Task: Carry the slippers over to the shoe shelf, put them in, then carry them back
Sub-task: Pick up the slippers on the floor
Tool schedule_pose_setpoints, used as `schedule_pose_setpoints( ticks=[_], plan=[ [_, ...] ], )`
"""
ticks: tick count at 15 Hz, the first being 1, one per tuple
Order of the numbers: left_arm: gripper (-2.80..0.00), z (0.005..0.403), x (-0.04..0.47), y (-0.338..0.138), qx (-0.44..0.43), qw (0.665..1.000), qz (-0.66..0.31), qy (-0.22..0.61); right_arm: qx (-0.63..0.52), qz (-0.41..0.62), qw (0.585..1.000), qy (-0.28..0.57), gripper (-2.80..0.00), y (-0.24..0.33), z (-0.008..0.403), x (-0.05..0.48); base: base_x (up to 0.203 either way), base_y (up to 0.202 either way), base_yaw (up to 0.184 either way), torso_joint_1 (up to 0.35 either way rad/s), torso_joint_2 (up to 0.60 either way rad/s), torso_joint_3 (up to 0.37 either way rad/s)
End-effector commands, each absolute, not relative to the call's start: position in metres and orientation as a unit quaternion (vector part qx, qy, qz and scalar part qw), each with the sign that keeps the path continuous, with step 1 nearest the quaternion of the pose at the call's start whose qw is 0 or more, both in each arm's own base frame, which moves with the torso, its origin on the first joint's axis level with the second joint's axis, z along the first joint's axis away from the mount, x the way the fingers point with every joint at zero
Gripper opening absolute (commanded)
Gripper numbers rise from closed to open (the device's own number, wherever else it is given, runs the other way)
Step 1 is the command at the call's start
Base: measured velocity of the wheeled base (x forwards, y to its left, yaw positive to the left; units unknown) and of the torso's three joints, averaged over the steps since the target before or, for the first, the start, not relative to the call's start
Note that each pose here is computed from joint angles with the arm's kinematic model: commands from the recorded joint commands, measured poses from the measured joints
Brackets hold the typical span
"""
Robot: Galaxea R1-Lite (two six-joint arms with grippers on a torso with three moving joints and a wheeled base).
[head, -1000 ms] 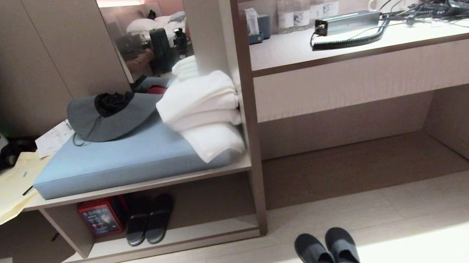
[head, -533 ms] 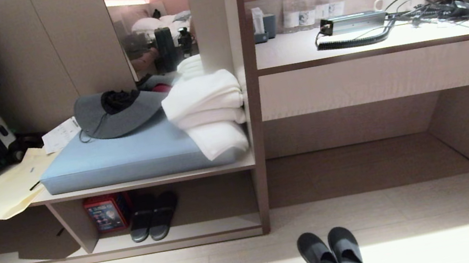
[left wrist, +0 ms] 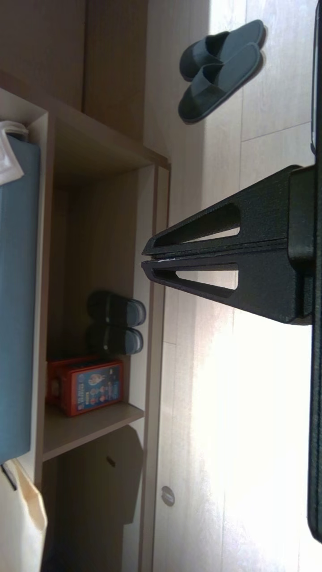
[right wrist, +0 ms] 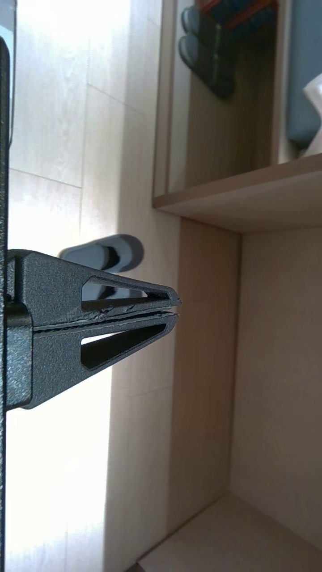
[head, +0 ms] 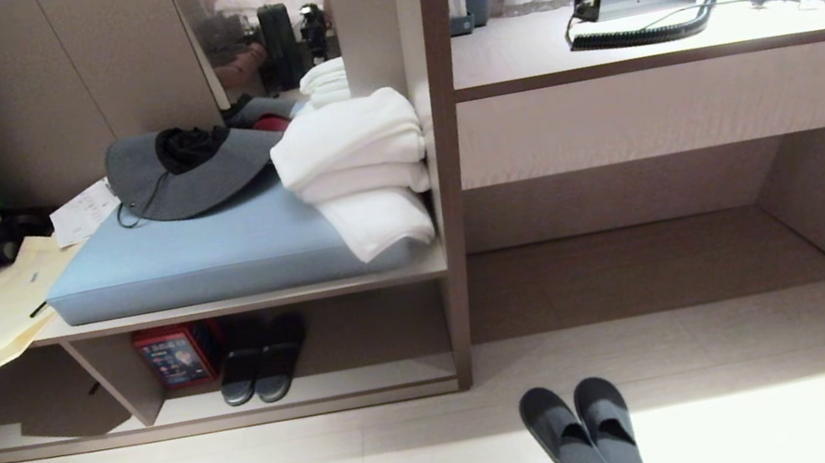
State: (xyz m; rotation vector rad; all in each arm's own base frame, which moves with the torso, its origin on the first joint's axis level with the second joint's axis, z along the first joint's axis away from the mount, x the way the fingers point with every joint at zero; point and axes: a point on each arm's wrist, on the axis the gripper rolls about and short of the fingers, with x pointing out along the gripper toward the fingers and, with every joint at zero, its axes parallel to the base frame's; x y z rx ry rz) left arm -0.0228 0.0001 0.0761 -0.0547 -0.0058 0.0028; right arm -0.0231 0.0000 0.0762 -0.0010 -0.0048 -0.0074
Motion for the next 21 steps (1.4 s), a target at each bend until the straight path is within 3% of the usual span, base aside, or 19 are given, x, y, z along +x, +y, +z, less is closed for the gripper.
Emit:
schedule_pose_setpoints(
  ticks=[1, 21],
  plan=[
    [-2.8, 0.0761, -0.0228, 0.0001, -0.028, 1.0, 0.001, -0.003, -0.001, -0.004, 1.0, -0.003, -2.8, 0.0, 0.0765, -0.0232, 0.0, 0.0, 0.0, 0.003, 0.01, -0.195],
    [-2.8, 0.0763, -0.0228, 0.0001, -0.028, 1.0, 0.001, -0.004, -0.001, -0.004, 1.0, -0.003, -2.8, 0.0, 0.0765, -0.0232, 0.0, 0.0, 0.0, 0.002, 0.0, -0.197]
  ],
)
